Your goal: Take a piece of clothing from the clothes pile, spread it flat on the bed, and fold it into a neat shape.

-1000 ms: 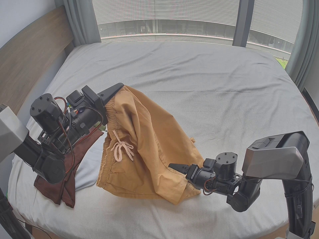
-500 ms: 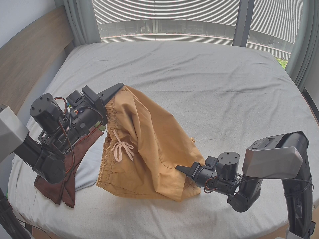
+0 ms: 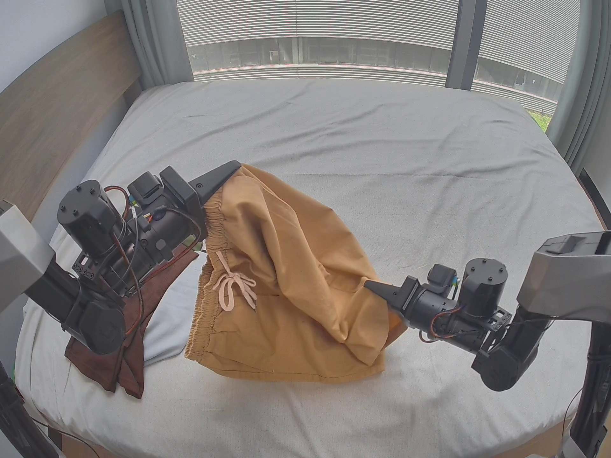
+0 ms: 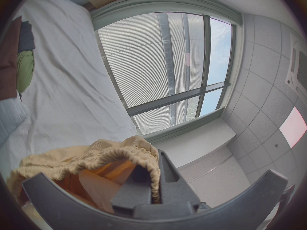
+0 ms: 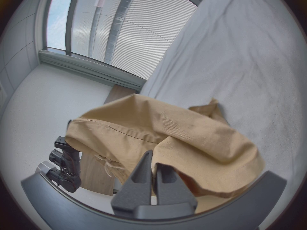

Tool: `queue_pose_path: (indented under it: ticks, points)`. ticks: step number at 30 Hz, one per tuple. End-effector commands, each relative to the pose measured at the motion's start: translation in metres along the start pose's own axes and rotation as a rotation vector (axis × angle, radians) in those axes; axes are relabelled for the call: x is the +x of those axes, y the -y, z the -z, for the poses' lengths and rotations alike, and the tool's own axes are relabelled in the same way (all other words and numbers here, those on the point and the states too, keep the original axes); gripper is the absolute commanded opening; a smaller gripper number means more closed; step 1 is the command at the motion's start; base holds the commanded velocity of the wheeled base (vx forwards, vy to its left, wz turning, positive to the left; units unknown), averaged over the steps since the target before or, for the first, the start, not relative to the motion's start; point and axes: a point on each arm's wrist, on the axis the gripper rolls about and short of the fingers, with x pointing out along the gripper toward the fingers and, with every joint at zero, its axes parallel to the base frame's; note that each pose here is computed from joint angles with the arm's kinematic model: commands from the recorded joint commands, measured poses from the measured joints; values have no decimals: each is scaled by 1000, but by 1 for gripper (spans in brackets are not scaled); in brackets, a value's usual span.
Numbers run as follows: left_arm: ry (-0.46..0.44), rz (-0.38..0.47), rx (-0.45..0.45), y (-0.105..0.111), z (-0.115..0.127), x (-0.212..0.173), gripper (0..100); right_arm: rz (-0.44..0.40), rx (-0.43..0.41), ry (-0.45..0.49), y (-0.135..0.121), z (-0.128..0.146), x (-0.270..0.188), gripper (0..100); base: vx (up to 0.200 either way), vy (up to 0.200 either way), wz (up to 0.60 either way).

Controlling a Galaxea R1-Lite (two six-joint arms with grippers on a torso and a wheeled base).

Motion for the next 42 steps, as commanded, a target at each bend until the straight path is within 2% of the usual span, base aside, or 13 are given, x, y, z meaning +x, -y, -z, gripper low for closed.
queue_pose_path:
  ticks: [1,5,12,16,21,31,42]
  points:
    - [-5,-25,61,-6,1,-4,0,-78,-51,74,-33,-27,-22,0,0,0,0]
    - [8,-37,122,-5,-4,-10,0,-107,-61,71,-42,-46,-38,0,0,0,0]
    - [-13,-26,126,1,-3,-16,0,-106,-90,71,-54,-67,-47,0,0,0,0]
    - [-16,-27,126,1,-2,-17,0,-77,-105,57,-54,-71,-49,0,0,0,0]
    - [-21,-46,145,-5,-1,-17,0,-81,-100,40,-43,-82,-57,0,0,0,0]
    - [-36,-110,220,-25,1,-23,0,-77,-103,56,-41,-87,-60,0,0,0,0]
    - [-43,-114,250,-25,0,-27,0,-96,-119,78,-50,-91,-68,0,0,0,0]
